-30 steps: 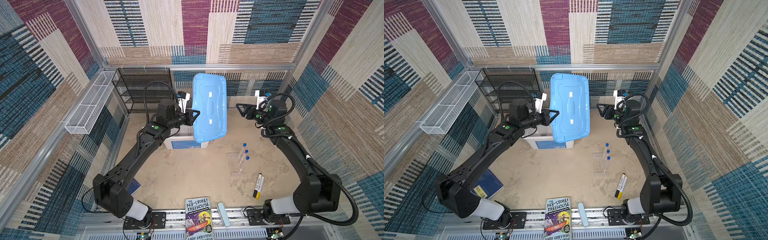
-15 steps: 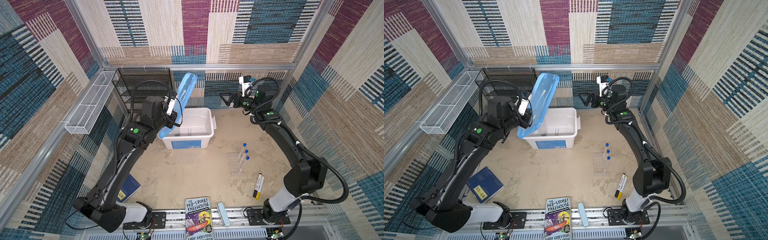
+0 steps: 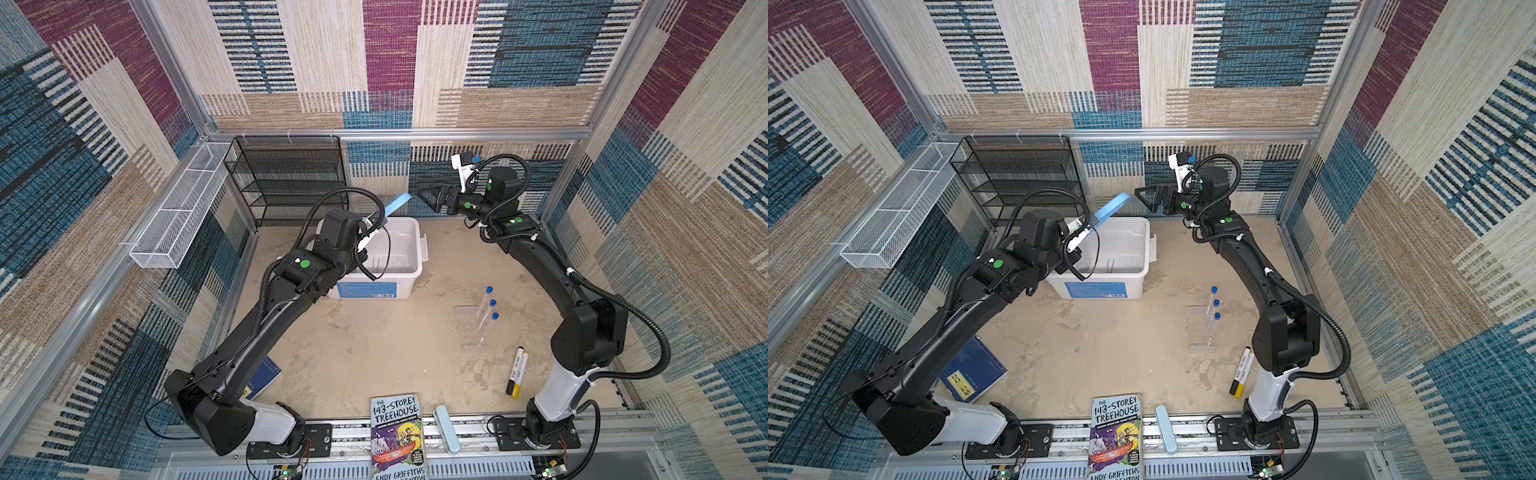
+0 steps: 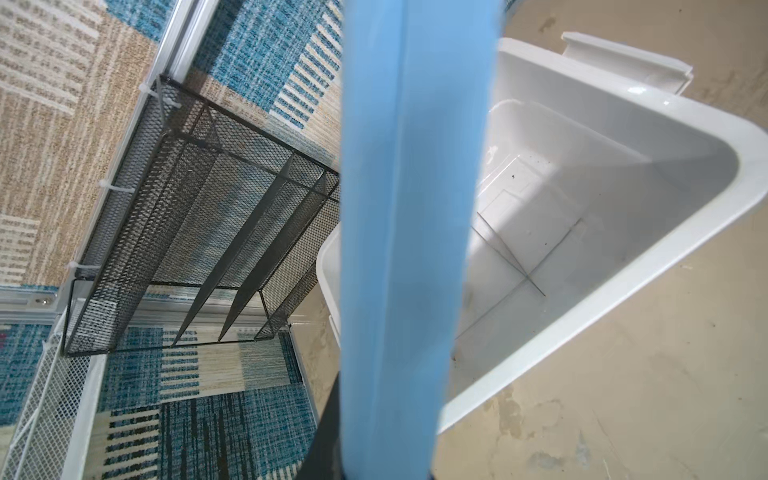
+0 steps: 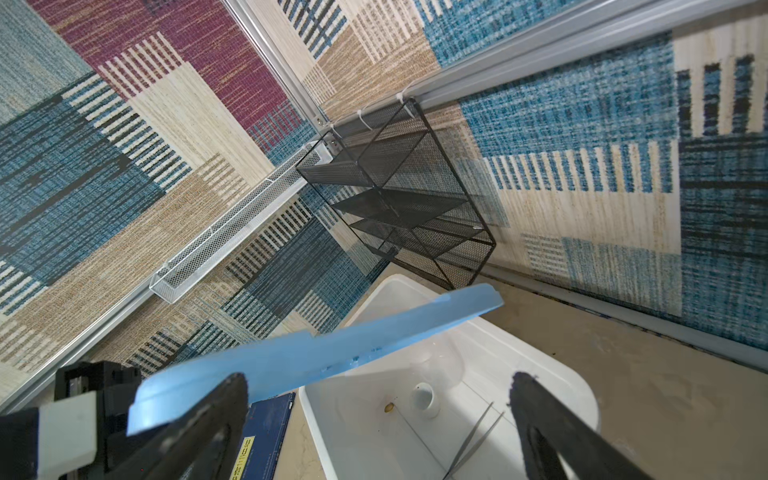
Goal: Organize the chemistry lab equipment
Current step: 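Carry the blue lid with both grippers over the white bin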
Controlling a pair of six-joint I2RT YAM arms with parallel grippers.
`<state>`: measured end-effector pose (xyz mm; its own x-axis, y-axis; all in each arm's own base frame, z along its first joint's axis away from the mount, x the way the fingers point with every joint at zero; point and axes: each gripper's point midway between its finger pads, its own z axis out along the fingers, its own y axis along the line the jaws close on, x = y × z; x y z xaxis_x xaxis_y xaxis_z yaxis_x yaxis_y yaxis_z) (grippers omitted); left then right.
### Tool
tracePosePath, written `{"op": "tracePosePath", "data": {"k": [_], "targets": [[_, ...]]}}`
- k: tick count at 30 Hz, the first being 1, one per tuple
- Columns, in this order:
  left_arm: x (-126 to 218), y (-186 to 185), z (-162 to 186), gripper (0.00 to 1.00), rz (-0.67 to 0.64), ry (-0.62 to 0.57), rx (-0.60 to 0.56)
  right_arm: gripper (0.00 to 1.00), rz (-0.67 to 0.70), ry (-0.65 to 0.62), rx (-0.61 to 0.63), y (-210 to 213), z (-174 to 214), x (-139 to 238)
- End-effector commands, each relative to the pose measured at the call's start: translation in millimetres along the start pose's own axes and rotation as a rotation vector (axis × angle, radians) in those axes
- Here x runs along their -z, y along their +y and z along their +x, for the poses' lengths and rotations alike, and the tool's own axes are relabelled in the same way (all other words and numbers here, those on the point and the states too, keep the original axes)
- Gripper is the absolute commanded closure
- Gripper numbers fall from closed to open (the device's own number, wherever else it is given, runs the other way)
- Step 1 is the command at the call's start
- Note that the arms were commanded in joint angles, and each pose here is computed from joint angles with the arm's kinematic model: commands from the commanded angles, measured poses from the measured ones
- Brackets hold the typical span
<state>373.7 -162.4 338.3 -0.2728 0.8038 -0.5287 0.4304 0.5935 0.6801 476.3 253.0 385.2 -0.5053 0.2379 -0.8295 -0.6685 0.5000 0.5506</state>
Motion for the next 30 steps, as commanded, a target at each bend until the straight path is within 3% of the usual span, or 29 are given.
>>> {"op": "tracePosePath", "data": {"k": [1, 12, 19, 22, 30], "targets": [[-1, 8, -15, 0.99, -0.089, -0.028, -0.046, 0.01, -0.032, -0.017, -0.026, 8, -3, 1], [-21, -49, -19, 0.94, -0.067, -0.019, -0.176, 0.04, 0.001, 0.105, -0.136, -15, 48, 2], [-28, -77, -8, 0.8, -0.042, 0.006, -0.195, 0.1, 0.028, 0.176, -0.197, -32, 83, 2], [-32, -89, -3, 0.7, -0.026, 0.019, -0.186, 0.13, 0.038, 0.19, -0.213, -37, 93, 3], [-46, -117, 22, 0.65, 0.014, 0.087, -0.194, 0.22, 0.06, 0.229, -0.245, -49, 119, 5]]}}
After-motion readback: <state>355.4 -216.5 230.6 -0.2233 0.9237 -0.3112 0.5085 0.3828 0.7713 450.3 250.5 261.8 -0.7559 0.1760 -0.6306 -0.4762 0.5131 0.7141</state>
